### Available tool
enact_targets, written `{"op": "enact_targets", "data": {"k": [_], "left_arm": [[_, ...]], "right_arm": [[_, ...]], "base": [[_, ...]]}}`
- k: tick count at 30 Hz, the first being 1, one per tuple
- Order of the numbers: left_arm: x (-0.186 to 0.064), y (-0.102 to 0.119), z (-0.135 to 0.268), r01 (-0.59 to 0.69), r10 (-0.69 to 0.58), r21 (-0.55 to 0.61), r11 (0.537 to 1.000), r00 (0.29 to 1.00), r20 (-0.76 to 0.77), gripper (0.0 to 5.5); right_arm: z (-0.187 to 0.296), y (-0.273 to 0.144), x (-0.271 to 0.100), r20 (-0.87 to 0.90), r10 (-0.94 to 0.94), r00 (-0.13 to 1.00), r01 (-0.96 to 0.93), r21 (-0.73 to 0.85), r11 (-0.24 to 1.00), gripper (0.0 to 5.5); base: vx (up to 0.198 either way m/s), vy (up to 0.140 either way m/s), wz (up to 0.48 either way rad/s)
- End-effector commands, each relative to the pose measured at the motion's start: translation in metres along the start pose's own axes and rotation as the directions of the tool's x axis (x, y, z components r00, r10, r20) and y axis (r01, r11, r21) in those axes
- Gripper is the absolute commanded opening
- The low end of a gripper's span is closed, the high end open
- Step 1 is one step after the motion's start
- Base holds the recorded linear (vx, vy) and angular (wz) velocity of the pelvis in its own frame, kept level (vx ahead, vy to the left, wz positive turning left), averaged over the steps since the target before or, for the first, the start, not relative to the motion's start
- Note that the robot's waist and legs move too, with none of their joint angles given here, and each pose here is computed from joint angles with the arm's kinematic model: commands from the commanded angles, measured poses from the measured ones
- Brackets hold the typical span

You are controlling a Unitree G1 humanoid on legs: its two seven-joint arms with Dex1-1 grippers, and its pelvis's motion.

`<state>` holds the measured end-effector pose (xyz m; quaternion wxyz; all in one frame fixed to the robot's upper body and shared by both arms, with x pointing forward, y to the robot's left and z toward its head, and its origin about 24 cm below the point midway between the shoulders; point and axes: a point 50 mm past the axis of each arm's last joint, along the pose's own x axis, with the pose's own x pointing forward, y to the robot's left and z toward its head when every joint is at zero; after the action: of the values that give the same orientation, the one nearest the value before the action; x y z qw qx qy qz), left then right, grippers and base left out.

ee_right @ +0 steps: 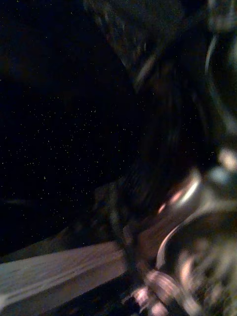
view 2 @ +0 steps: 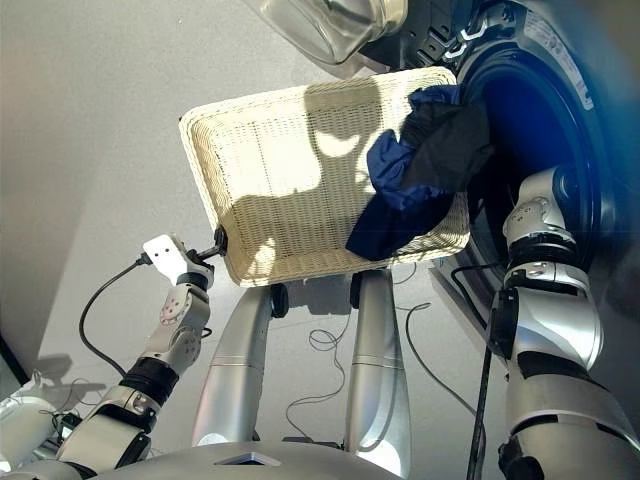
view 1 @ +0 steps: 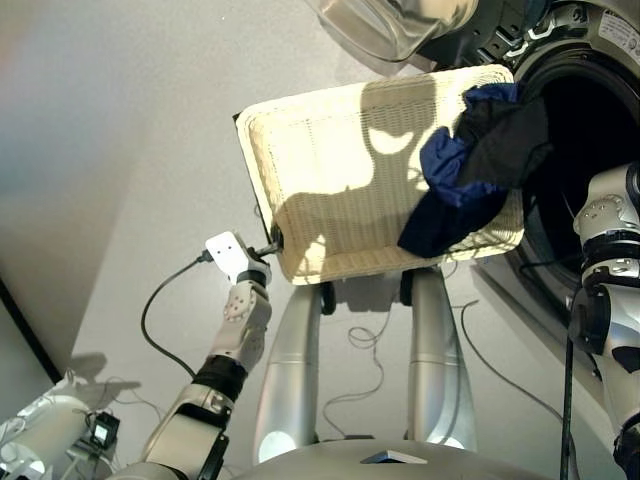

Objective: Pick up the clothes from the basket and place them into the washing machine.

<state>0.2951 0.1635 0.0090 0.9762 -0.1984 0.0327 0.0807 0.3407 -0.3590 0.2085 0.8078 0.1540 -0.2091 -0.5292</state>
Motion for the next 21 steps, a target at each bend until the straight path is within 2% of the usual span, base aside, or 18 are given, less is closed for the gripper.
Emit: {"op": "enact_targets", "data": {"k": [1, 6, 12, 21], "left_arm": [[-0.002, 0.010, -0.002, -0.027, 0.027, -0.007, 1.000, 0.999, 0.022, 5.50], [0.000, 0.010, -0.001, -0.023, 0.023, -0.003, 1.000, 1.000, 0.019, 5.50], [0.002, 0.018, -0.003, -0.058, 0.058, -0.027, 0.998, 0.998, 0.004, 5.50], [0.007, 0.016, -0.003, -0.044, 0.044, -0.021, 0.999, 0.999, 0.001, 5.50]], "right_arm": [[0.000, 0.007, 0.000, 0.023, 0.175, 0.984, -0.172, -0.076, 0.982, 5.50], [-0.040, 0.026, -0.036, -0.110, 0.377, 0.920, -0.390, -0.138, 0.910, 5.50], [-0.078, 0.044, -0.092, -0.239, 0.609, 0.756, -0.648, -0.141, 0.749, 5.50], [-0.131, 0.032, -0.164, -0.444, 0.736, 0.511, -0.851, -0.142, 0.505, 5.50]], "base": [[0.000, 0.000, 0.000], [0.000, 0.000, 0.000], [0.000, 0.000, 0.000], [0.000, 0.000, 0.000]]}}
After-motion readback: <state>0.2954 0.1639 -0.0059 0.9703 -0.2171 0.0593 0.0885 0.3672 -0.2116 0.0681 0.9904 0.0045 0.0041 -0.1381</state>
